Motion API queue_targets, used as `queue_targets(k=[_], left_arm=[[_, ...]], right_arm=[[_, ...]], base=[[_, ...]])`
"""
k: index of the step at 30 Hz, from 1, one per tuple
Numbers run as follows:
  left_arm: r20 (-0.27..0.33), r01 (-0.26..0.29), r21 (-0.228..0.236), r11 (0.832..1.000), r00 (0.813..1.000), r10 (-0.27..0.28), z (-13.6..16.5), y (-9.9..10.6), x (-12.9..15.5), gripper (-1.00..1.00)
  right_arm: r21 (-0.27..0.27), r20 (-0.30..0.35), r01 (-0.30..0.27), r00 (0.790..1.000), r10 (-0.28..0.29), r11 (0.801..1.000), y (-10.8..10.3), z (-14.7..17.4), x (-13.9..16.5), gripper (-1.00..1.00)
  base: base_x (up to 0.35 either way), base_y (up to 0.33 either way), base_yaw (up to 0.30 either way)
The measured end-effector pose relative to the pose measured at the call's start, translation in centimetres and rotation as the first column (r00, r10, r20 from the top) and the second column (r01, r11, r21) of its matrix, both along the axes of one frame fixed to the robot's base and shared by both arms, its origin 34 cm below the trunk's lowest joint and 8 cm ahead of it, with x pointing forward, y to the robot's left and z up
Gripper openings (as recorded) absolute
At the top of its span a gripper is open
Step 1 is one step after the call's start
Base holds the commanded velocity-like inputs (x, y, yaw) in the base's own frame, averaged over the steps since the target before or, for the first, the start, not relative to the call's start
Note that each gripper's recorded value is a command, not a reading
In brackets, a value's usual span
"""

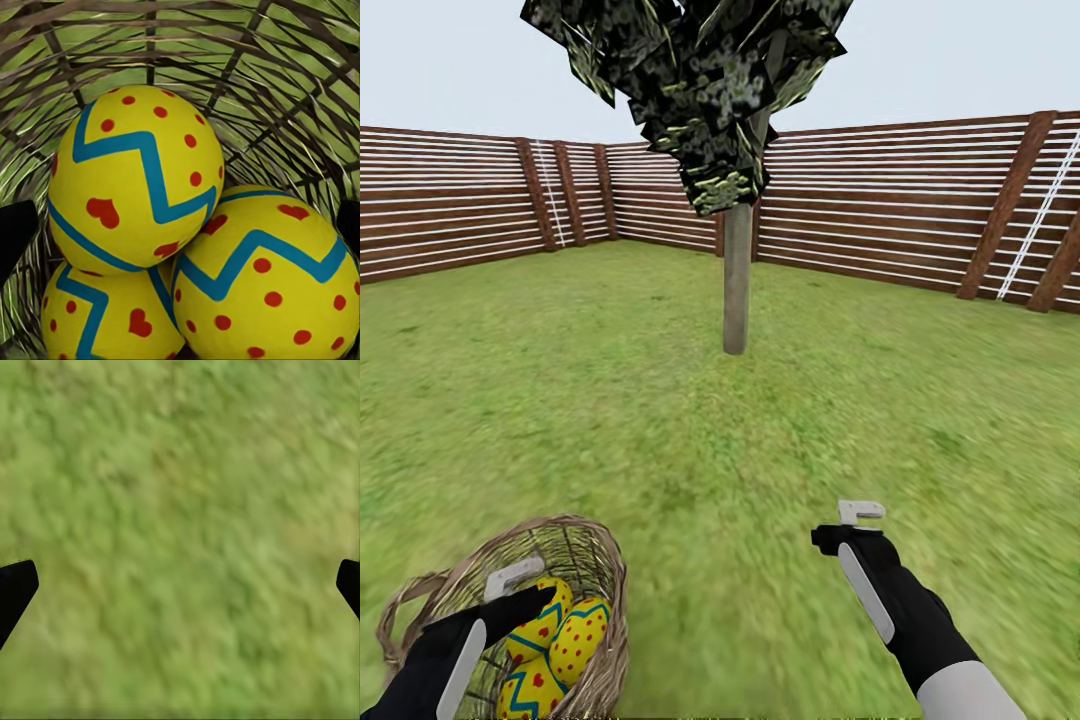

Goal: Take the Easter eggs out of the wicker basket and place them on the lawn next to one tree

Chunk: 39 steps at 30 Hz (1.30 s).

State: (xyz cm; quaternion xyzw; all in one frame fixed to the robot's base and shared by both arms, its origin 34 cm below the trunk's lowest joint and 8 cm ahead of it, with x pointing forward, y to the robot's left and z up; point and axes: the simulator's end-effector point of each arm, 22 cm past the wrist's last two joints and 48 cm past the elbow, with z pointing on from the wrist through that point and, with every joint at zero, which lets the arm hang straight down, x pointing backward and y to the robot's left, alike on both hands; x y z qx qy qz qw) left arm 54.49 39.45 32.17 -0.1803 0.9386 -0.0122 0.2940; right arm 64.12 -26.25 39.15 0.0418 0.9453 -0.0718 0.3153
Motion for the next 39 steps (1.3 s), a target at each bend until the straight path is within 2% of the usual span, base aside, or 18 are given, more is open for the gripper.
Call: queue_targets(k=[24, 34, 39], left_arm=[[-0.097, 0.0, 0.0, 1.0, 0.995, 0.0, -4.7, 0.0, -2.0, 1.0], [-0.097, 0.0, -0.003, 1.0, 0.995, 0.0, -4.7, -0.2, -2.0, 1.0], [-0.099, 0.001, -0.004, 1.0, 0.995, -0.002, -4.7, -0.2, -2.1, 1.0]], right_arm=[[-0.004, -0.116, 0.001, 0.993, -0.001, 1.0, -0.1, -6.3, -1.9, 1.0], [-0.004, -0.117, 0.0, 0.993, -0.001, 1.0, -0.1, -6.4, -1.9, 1.0], [-0.003, -0.116, 0.0, 0.993, -0.001, 1.0, -0.1, -6.3, -1.9, 1.0]], base=[[0.0, 0.0, 0.0], [0.006, 0.0, 0.0], [0.269, 0.058, 0.0]])
